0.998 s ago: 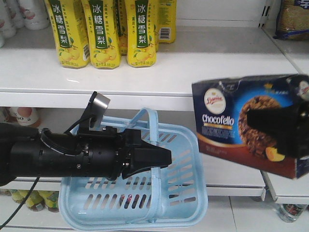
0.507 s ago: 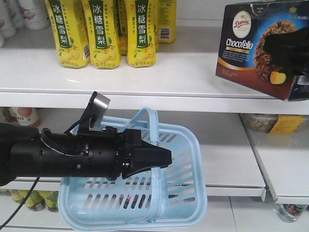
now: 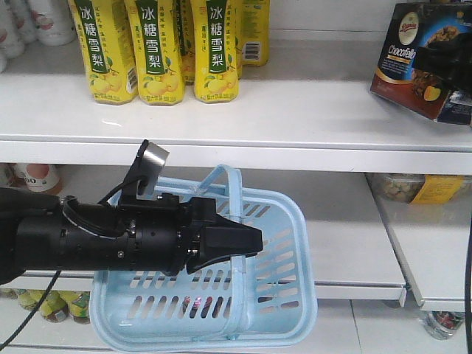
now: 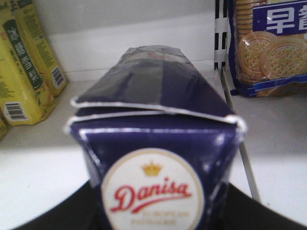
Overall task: Left arm holds basket, right arm returns cookies
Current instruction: 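Lower the box onto the upper shelf and open the right gripper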
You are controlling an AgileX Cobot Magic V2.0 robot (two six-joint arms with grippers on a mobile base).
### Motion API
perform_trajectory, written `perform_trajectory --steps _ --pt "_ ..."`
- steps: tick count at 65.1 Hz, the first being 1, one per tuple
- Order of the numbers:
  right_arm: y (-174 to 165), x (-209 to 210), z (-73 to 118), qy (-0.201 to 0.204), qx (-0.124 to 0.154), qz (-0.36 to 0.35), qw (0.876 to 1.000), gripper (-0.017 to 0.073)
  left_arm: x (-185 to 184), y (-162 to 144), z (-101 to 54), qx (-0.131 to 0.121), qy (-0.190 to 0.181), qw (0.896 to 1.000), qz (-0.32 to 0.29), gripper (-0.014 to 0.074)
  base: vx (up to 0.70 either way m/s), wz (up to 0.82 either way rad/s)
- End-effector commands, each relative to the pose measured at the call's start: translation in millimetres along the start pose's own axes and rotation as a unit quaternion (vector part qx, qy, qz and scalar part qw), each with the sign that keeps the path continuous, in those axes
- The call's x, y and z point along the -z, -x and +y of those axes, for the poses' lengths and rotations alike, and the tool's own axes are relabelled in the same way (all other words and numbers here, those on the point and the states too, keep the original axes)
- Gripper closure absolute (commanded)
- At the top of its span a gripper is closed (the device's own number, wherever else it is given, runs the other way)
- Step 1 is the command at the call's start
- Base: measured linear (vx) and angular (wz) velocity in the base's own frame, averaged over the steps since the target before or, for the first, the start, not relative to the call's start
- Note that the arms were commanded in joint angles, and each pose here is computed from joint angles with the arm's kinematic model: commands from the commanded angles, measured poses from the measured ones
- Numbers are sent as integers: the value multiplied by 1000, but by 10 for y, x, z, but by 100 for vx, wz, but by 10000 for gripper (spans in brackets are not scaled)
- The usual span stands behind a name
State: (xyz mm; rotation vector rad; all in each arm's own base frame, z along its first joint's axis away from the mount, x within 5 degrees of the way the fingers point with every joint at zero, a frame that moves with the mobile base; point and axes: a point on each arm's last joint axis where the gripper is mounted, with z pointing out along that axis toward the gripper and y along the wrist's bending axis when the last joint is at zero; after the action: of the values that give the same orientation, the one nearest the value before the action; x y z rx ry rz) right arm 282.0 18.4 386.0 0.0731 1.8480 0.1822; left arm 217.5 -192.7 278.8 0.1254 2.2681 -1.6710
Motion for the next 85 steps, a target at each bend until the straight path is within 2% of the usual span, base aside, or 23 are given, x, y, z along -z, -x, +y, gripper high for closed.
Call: perform_trajectory --steps 1,13,26,34,50,60,70,85 --pt "214 19 2 -1 10 -74 997 447 64 53 -261 3 -62 998 -21 596 0 0" --pt "159 -200 -22 -6 17 -87 996 435 64 53 -261 3 -62 998 -21 596 0 0" --pt "63 -400 -52 -14 61 -79 995 381 64 53 -261 3 -62 998 -21 596 0 0" --pt "35 -459 -62 -17 77 -78 994 294 64 53 -261 3 -62 998 -21 596 0 0" --pt "23 -458 -61 -16 77 -71 994 46 64 53 -261 3 -62 998 -21 596 0 0" --pt "32 -422 -55 -15 77 -66 995 -54 64 53 -261 3 -62 998 -21 596 0 0" --pt "94 -320 -40 -13 78 -76 994 -59 64 53 -261 3 -62 998 -21 596 0 0" --pt "159 -101 -11 -8 82 -65 994 -20 64 53 -261 3 -62 998 -21 596 0 0"
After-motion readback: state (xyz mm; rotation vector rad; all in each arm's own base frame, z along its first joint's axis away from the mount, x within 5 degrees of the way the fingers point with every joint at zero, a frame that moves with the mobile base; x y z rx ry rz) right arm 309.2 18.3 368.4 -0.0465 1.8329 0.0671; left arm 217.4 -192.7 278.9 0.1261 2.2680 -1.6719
